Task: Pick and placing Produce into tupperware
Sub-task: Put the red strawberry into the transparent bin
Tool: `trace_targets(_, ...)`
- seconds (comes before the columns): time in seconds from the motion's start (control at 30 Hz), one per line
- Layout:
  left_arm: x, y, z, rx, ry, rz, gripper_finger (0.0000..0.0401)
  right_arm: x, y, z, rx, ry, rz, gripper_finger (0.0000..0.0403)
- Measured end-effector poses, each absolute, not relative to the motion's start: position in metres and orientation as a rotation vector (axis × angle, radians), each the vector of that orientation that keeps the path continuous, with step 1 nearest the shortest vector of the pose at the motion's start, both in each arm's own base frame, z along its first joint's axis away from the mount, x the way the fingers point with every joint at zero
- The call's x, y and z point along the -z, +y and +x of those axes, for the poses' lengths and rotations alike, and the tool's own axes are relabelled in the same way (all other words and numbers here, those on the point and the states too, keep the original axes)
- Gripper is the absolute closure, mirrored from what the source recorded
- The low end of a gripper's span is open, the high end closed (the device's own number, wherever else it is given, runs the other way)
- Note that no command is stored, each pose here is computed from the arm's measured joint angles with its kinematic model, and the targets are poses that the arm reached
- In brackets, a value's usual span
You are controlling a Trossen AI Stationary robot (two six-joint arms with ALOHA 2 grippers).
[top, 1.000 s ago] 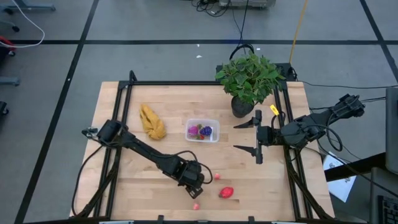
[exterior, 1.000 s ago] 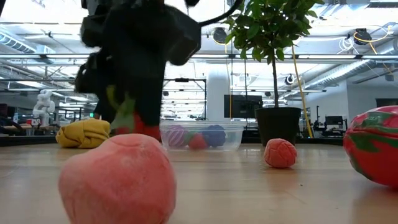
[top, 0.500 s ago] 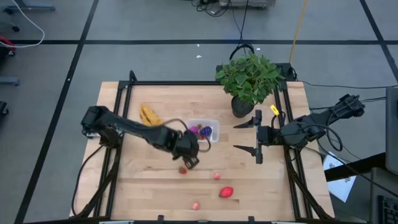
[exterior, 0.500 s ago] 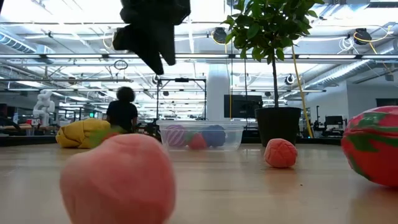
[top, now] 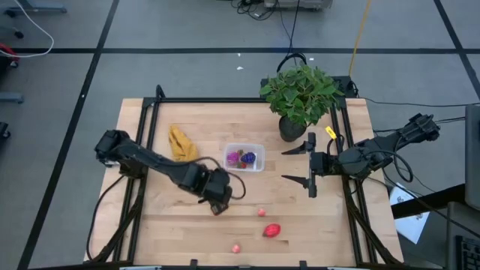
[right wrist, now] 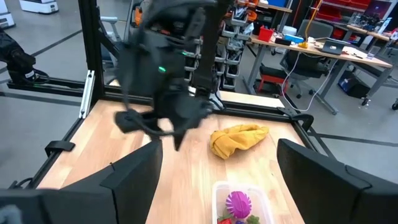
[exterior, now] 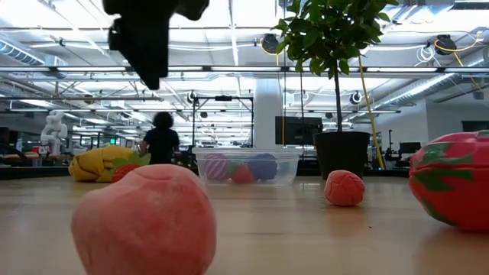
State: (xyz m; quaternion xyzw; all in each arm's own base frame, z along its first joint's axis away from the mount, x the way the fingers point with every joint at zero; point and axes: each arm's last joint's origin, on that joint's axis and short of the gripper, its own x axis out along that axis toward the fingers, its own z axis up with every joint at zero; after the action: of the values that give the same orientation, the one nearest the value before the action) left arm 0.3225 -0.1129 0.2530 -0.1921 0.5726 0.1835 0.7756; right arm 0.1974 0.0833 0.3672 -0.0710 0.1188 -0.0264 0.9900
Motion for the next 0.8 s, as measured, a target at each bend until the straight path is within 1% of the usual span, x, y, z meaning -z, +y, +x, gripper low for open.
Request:
trace_targets(0.07,-0.251,-0.123,0.321,-0.386,1.238,-0.408,0.0201,-0.367,0.083,0.197,0.053,0.238,-0.143,0.0094)
trace_targets(0.2,-0.25,-0.134,0.318,-0.429,1.209,-0.44,0.017,-0.367,0.083,0.197,0.053,0.237,-0.142,0.0094)
trace_targets(0.47,-0.245,-0.143,0.318,-0.623,1.134,-0.722,0.0116,-0.367,0.083,0.197,0.053,0.236,-0.14,0.0094)
trace_targets(0.6,-0.231,-0.147,0.322,-0.729,1.127,-0.819,0.0103,-0.367,0.083,0.197,0.053,0.241,-0.143,0.0094)
trace_targets(0.8,-0.2,-0.154,0.333,-0.797,1.231,-0.9,0.0096,-0.364,0.083,0.197,0.053,0.27,-0.159,0.0094)
